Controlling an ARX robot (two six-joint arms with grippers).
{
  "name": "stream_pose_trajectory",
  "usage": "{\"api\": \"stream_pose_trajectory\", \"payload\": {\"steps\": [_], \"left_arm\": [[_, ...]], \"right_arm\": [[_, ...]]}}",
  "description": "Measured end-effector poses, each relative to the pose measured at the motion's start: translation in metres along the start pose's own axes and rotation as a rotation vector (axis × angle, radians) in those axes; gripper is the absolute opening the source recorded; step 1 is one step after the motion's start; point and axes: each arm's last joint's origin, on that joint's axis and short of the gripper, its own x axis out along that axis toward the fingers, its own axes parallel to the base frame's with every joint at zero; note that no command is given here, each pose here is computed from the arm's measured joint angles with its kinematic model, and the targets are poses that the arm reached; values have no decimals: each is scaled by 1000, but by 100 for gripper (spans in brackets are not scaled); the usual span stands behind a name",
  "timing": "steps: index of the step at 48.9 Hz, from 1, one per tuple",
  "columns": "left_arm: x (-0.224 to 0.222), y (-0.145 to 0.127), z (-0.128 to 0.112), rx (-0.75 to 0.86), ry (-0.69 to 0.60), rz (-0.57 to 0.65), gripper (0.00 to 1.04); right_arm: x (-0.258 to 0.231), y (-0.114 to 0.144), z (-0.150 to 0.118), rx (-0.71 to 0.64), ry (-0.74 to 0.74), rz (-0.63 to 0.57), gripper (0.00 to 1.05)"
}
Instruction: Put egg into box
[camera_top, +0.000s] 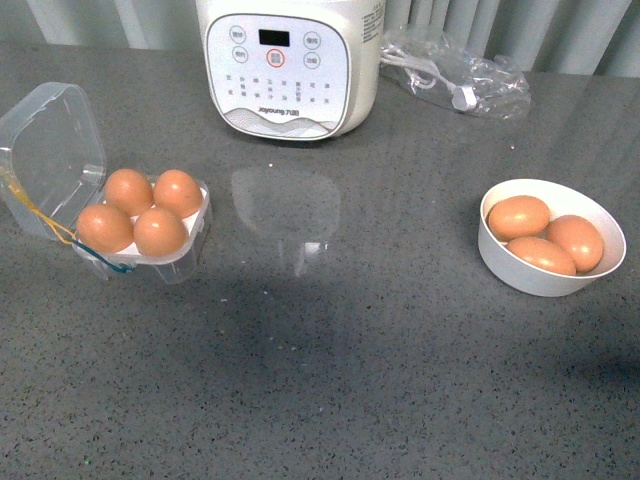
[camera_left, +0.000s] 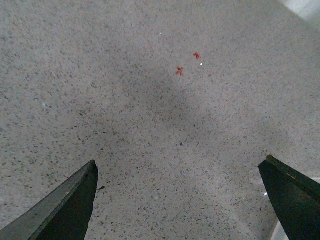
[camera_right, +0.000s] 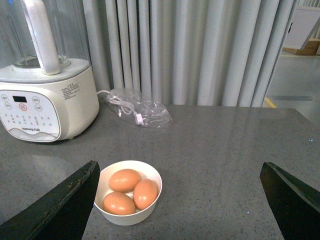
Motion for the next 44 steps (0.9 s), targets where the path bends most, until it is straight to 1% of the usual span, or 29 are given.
{"api": "stream_pose_trajectory", "payload": {"steps": [7,10,14,16,19,22,26,31,38,39,40,41,42,44], "left_arm": [[27,-13,-5,11,56,27,98],[34,-19,-8,12,70,14,98],[39,-32,-14,27,100,-33,98],[39,-41,-18,36,127,-76,98],[36,-54,-25,45,201,-152,98],[33,-60,-27,29,205,-173,98],[30,-56,-19,-6,148,-120,98],[28,-41,-5,-43,71,-38,98],[20,-21,2,-35,-5,35,98],[19,-20,1,-17,-5,25,97],[20,-17,-1,-3,-14,-33,95],[21,-16,-3,16,-44,-125,91],[19,-15,-7,67,-102,-248,86],[13,-13,-15,163,-173,-387,79]], "right_arm": [[0,0,0,0,0,0,97],[0,0,0,0,0,0,97],[0,0,0,0,0,0,97],[0,0,0,0,0,0,97],[0,0,0,0,0,0,97],[0,0,0,0,0,0,97],[0,0,0,0,0,0,97],[0,0,0,0,0,0,97],[0,0,0,0,0,0,97],[0,0,0,0,0,0,97],[0,0,0,0,0,1,97],[0,0,0,0,0,1,97],[0,0,0,0,0,0,97],[0,0,0,0,0,-1,97]]}}
